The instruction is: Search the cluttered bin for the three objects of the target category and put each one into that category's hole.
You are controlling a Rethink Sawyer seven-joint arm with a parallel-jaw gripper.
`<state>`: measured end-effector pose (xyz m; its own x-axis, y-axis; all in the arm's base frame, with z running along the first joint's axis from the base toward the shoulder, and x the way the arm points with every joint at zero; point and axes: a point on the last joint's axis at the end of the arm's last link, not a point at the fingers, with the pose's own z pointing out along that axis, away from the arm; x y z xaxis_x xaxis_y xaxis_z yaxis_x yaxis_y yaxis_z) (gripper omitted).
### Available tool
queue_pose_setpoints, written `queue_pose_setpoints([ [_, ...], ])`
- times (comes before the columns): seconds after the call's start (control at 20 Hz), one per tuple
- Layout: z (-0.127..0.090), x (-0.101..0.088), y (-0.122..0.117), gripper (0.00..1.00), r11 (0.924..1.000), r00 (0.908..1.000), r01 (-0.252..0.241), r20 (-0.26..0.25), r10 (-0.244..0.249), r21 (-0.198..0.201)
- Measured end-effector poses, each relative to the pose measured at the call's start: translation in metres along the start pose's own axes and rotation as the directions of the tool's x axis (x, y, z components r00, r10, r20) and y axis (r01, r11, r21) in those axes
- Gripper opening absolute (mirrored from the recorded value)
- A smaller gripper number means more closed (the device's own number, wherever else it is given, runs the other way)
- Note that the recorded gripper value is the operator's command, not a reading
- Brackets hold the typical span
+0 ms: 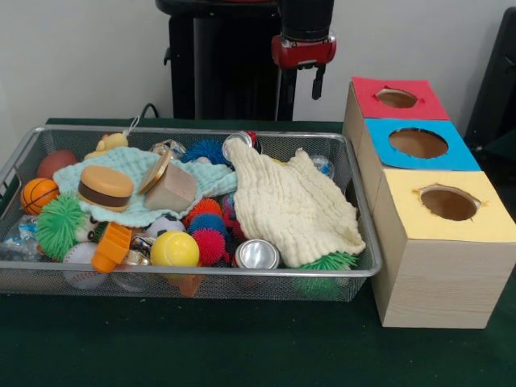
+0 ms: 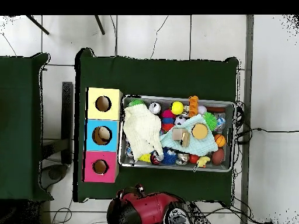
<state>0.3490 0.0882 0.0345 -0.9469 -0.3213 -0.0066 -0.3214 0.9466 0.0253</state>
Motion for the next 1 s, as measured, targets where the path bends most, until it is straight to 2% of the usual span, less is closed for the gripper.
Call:
queue_pose_setpoints([
  [0.05,0.0,0.0,0.0,1.0,0.9999,0.9999,-0.011,-0.001,0.011,0.001],
  [0.15,-0.002,0.003,-0.001,1.0,0.9963,0.9963,-0.086,-0.002,0.086,0.008],
  [0.2,-0.002,0.004,-0.002,1.0,0.9943,0.9943,-0.106,-0.002,0.106,0.01],
  [0.25,-0.003,0.008,-0.003,1.0,0.9886,0.9887,-0.15,0.0,0.15,0.015],
  [0.3,-0.004,0.016,-0.003,1.0,0.9776,0.9778,-0.209,0.007,0.209,0.02],
  [0.35,-0.004,0.018,-0.003,1.0,0.9758,0.976,-0.218,0.009,0.217,0.021],
  [0.6,-0.007,0.045,-0.006,1.0,0.9512,0.9516,-0.307,0.007,0.307,0.027],
  [0.7,-0.007,0.05,-0.007,1.0,0.947,0.9474,-0.32,0.003,0.32,0.029],
  [0.75,-0.007,0.059,-0.01,1.0,0.9398,0.9402,-0.34,-0.007,0.34,0.034],
  [0.8,-0.006,0.063,-0.012,1.0,0.9361,0.9364,-0.35,-0.012,0.351,0.036],
  [1.0,-0.004,0.078,-0.018,1.0,0.9257,0.9256,-0.376,-0.03,0.377,0.04],
])
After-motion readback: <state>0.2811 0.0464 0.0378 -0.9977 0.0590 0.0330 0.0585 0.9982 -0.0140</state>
